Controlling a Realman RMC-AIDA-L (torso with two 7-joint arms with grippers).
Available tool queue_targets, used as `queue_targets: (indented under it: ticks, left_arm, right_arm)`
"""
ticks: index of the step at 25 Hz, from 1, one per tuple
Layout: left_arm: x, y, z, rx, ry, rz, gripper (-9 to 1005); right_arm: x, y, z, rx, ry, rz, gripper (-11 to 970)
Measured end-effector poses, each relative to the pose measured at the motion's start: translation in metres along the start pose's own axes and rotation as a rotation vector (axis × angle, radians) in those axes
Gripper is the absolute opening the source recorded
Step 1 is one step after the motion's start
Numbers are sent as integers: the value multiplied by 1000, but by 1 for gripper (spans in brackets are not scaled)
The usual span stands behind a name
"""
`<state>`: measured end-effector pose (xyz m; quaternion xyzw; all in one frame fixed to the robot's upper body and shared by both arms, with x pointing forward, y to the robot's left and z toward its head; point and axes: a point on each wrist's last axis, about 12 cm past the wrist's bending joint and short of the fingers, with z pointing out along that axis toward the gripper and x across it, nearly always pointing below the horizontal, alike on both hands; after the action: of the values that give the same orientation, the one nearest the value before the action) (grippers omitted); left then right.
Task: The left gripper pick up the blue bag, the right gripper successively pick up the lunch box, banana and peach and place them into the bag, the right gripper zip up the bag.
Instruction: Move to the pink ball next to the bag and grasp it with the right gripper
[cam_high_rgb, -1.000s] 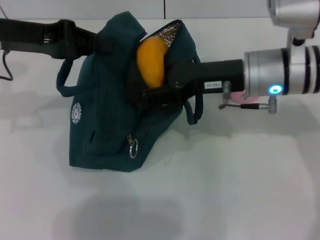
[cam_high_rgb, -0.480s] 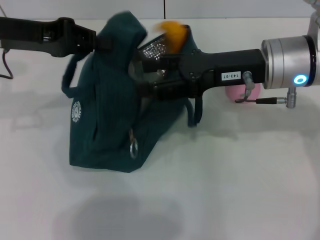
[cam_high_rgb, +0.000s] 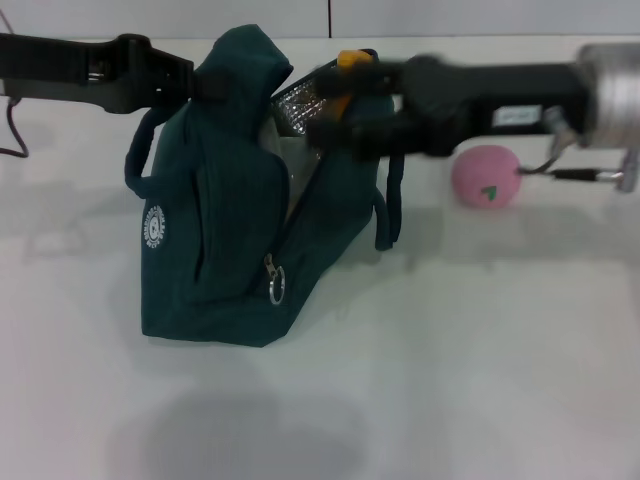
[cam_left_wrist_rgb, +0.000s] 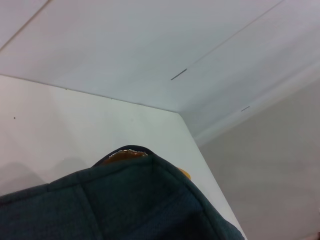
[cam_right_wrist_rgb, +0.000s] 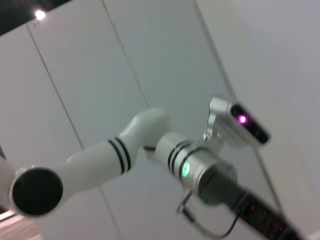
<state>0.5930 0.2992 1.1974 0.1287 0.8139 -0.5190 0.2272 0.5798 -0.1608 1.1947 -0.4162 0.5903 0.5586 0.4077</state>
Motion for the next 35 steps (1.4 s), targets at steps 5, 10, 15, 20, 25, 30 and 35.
queue_targets:
  ticks: [5,10,15,20,25,30,35]
  left_arm:
    - [0,0,1,4,-3,1,72]
    - [-1,-1,2,7,-3,2,72]
    - [-1,-3,6,15,3,6,73]
    - [-2,-3,7,17,4,9,73]
    - [-2,-4,7,17,6,11,74]
    - [-3,-4,8,18,7,13,74]
    - [-5,-5,10,20,10,20,75]
  right_arm:
    - [-10,-3,-46,170,-48,-44,858]
    - [-21,-6,-87,377,28,-22,857]
    - [-26,-14,-114,536,135,21,856]
    - [-29,-32,-122,669,313,88,852]
    - [-34,-51,-107,750,501,171,844]
    - [-28,-70,-80,761,618,230,837]
    - [-18,-81,-63,769,661,244,829]
